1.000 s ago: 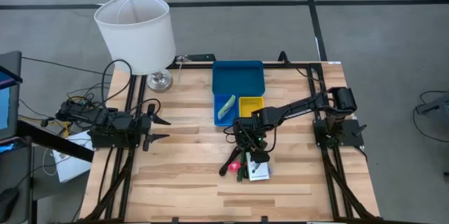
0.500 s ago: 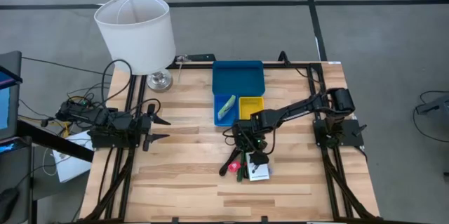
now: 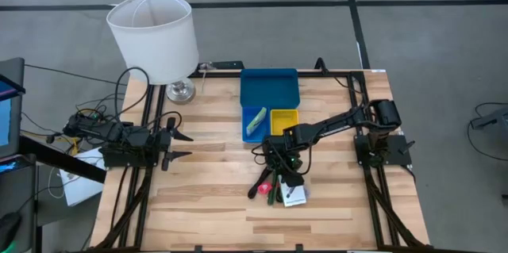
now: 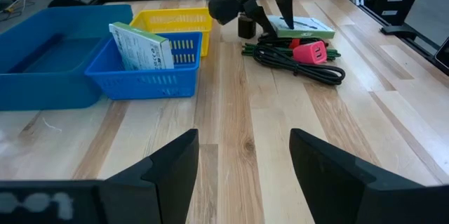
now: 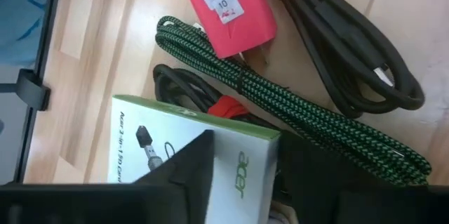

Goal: Pick and place items into bin
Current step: Put the card reader box into the small blue bin

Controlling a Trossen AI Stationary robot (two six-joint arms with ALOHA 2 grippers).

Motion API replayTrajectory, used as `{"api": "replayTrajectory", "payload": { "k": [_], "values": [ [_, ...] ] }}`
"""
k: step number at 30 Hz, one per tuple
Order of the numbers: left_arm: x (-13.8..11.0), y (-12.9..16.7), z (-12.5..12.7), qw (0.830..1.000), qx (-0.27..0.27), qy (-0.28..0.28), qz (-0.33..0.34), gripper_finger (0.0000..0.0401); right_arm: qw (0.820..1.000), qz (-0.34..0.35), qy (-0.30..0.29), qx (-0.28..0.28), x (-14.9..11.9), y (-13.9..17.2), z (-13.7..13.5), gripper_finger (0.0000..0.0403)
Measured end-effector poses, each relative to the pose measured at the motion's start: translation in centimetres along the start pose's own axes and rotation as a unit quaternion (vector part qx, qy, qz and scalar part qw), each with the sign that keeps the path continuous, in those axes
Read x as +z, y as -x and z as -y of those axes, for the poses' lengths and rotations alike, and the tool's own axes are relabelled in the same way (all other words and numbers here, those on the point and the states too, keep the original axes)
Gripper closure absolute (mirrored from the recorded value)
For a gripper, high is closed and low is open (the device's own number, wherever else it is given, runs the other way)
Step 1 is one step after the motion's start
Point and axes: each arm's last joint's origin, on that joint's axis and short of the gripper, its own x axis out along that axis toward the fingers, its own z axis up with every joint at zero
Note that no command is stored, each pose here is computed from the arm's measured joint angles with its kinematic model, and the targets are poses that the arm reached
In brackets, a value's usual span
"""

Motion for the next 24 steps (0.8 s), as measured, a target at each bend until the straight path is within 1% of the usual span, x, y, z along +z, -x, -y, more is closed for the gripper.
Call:
{"api": "replayTrajectory", "payload": {
  "k": [5,12,17,24],
  "values": [
    [0.00,0.00,0.00,1.000,0.000,0.000,0.000,0.0189,1.000,0.001,-0.002,0.001,0.01,0.01,-0.01,0.0315],
    [-0.01,0.00,0.00,1.000,0.000,0.000,-0.001,0.0189,1.000,0.003,0.000,-0.005,0.08,0.00,0.04,0.0351],
    [-0.01,0.00,0.00,1.000,0.000,0.000,-0.001,0.0189,1.000,0.004,0.000,-0.007,0.11,0.03,0.05,0.0395],
    [-0.02,0.00,0.00,1.000,0.000,0.000,-0.001,0.0189,1.000,0.003,-0.009,-0.007,0.07,0.00,0.05,0.0402]
  ]
}}
